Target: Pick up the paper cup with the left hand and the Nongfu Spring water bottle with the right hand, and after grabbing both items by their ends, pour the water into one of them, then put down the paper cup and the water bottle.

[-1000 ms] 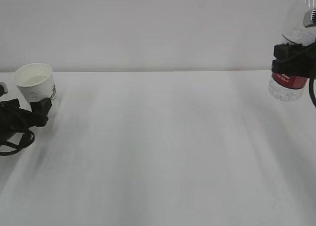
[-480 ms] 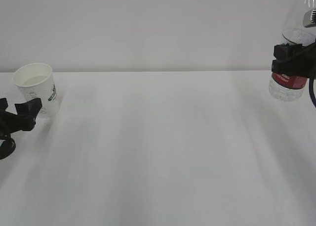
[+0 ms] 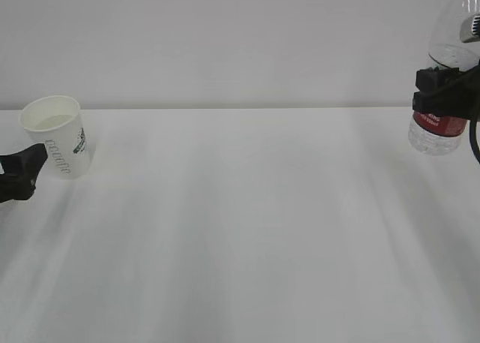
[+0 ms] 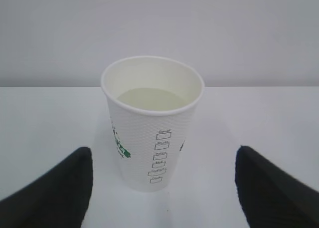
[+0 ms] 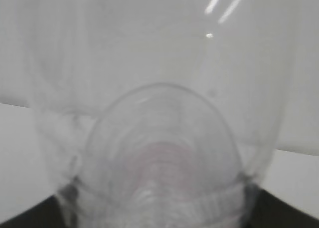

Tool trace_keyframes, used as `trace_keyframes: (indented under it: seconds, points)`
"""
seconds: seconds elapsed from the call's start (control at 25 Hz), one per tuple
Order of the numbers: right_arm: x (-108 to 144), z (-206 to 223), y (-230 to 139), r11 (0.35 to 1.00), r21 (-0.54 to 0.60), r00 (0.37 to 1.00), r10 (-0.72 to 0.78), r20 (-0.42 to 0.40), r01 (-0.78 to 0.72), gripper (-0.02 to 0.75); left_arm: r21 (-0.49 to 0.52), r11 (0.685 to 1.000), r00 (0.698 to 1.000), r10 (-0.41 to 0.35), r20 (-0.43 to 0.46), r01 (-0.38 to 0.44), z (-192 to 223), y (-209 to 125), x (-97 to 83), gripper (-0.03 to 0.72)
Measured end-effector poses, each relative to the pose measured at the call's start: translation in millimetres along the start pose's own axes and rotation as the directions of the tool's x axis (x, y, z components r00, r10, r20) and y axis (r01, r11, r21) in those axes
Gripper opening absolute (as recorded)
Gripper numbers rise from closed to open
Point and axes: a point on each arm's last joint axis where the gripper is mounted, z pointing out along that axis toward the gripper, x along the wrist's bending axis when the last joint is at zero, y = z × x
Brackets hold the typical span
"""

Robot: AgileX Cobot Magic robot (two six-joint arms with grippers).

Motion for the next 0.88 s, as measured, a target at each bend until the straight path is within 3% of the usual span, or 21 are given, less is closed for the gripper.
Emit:
trace_keyframes:
  seconds: [0.44,0.88]
  points:
    - [2.4,15.5,-20.5,0.999,0.033,1.000,0.005,-0.010,-0.005,0.360,-0.001,1.000,1.000,0.000,0.000,0.000,-0.1,0.4,0.0,0.643]
    - [4.6,37.7,-46.5,0.999,-0.033,0.999,0.042,-0.003,-0.042,0.360,-0.001,1.000,1.000,0.000,0.000,0.000,-0.1,0.4,0.0,0.637]
